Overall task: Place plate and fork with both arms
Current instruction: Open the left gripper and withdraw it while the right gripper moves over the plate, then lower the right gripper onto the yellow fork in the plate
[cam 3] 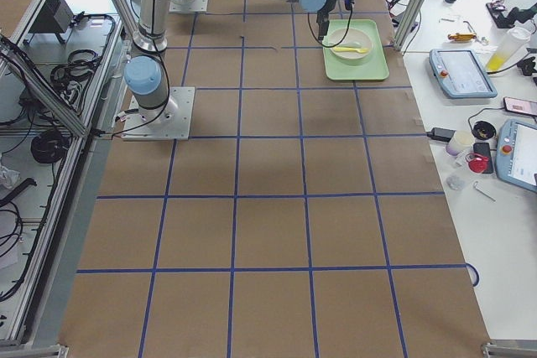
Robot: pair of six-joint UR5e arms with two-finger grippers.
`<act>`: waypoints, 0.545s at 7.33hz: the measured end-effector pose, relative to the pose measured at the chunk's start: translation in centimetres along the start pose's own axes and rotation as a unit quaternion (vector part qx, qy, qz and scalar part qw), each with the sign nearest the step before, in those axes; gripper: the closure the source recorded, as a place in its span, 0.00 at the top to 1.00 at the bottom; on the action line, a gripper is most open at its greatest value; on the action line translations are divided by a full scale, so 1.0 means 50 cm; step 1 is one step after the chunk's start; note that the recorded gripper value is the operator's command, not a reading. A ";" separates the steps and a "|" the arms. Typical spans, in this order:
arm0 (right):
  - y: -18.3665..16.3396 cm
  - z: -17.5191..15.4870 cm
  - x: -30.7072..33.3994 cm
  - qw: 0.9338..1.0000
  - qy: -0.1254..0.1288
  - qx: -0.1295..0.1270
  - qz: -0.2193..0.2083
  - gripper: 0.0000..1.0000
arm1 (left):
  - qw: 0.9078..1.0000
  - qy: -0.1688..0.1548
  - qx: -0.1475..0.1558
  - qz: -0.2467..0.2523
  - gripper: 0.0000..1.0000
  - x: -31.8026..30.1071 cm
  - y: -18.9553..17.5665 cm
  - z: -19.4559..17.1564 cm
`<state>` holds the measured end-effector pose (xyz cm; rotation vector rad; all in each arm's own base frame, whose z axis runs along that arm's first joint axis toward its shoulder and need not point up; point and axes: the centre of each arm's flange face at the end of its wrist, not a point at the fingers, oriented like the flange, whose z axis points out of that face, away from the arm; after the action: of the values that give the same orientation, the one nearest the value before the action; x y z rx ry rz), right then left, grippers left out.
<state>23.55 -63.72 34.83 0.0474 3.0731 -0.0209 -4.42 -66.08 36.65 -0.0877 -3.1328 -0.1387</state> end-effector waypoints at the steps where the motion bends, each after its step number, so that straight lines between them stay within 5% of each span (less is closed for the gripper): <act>1: -0.032 0.037 -0.016 1.000 -0.004 0.003 0.005 0.99 | 1.000 0.003 -0.004 -0.007 1.00 -0.028 0.019 -0.012; 4: -0.112 0.124 -0.066 1.000 -0.008 0.010 0.012 0.74 | 1.000 0.013 -0.020 -0.011 1.00 -0.042 0.051 0.016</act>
<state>27.11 -69.51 28.94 0.0838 3.0558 -0.0520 -2.18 -63.60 36.04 -0.0523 -3.1059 -0.2018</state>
